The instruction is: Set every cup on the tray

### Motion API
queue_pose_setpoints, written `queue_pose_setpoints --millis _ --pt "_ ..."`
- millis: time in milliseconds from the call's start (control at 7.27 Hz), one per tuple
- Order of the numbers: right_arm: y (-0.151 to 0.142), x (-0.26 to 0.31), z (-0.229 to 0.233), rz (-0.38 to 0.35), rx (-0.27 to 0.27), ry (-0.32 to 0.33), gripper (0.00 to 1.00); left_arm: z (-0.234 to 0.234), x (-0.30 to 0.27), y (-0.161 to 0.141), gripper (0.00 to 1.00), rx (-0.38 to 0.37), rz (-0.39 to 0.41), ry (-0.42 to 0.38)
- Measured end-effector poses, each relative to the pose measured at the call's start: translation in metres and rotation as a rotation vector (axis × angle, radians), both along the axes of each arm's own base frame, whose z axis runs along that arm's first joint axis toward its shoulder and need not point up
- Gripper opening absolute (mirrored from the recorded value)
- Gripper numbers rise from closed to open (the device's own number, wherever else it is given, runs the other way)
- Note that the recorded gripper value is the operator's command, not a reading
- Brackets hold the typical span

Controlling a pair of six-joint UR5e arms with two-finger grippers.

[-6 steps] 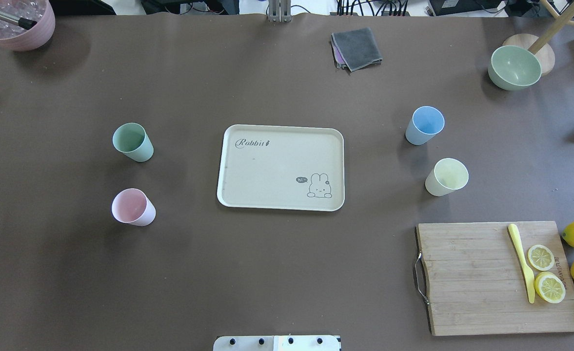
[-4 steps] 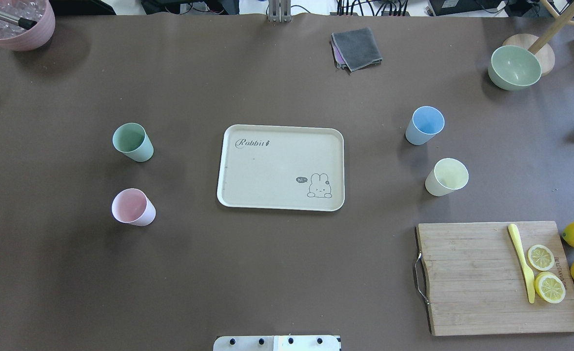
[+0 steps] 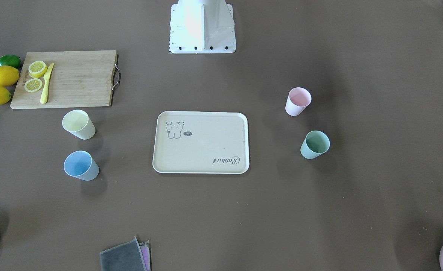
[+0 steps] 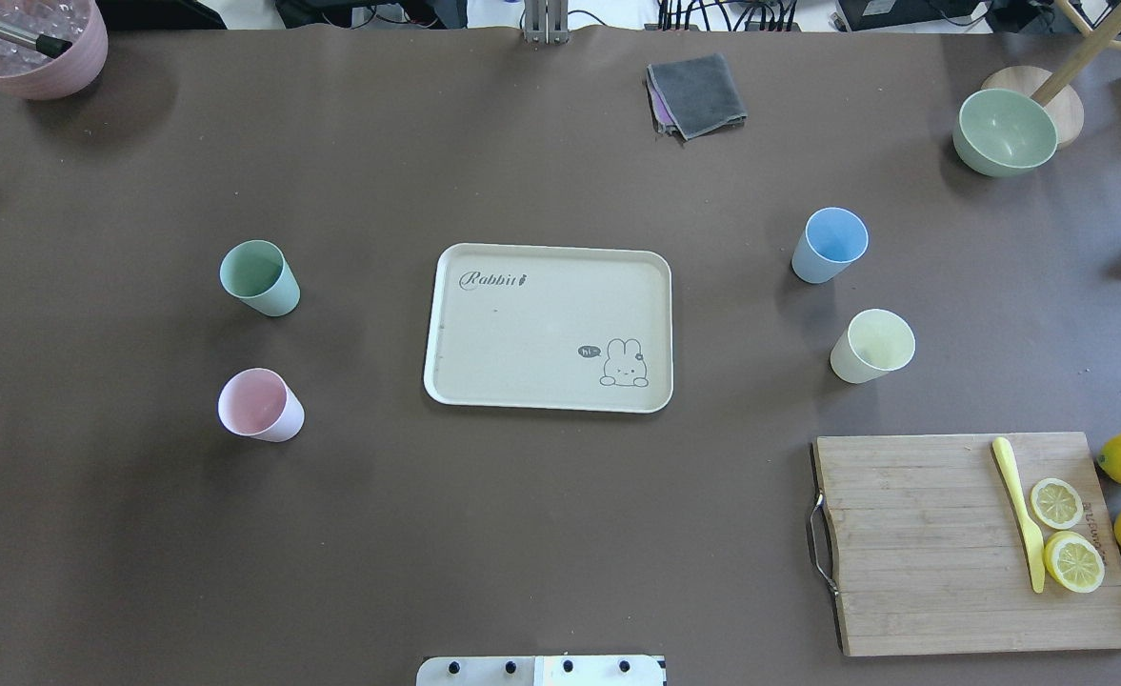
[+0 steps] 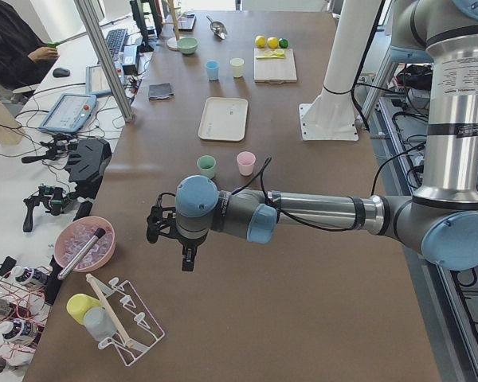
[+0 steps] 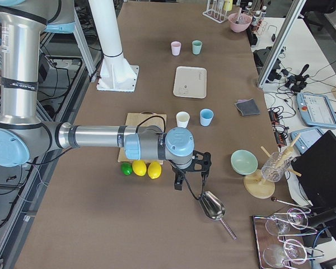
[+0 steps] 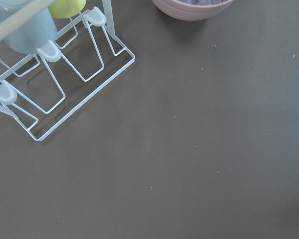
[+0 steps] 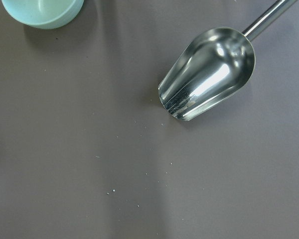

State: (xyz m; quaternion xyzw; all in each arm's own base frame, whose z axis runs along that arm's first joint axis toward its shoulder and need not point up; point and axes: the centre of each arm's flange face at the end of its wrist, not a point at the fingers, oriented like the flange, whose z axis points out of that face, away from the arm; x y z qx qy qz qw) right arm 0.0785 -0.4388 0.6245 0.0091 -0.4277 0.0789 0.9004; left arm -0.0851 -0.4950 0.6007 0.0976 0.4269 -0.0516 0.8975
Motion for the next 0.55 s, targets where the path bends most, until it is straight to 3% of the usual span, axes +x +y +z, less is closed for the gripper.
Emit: queue_pose_setpoints --millis 550 --pt "-0.0024 0.0001 -0.0016 0.0 0.003 0.0 1.0 0.0012 0.0 0.0 0.97 -0.003 0.0 0.0"
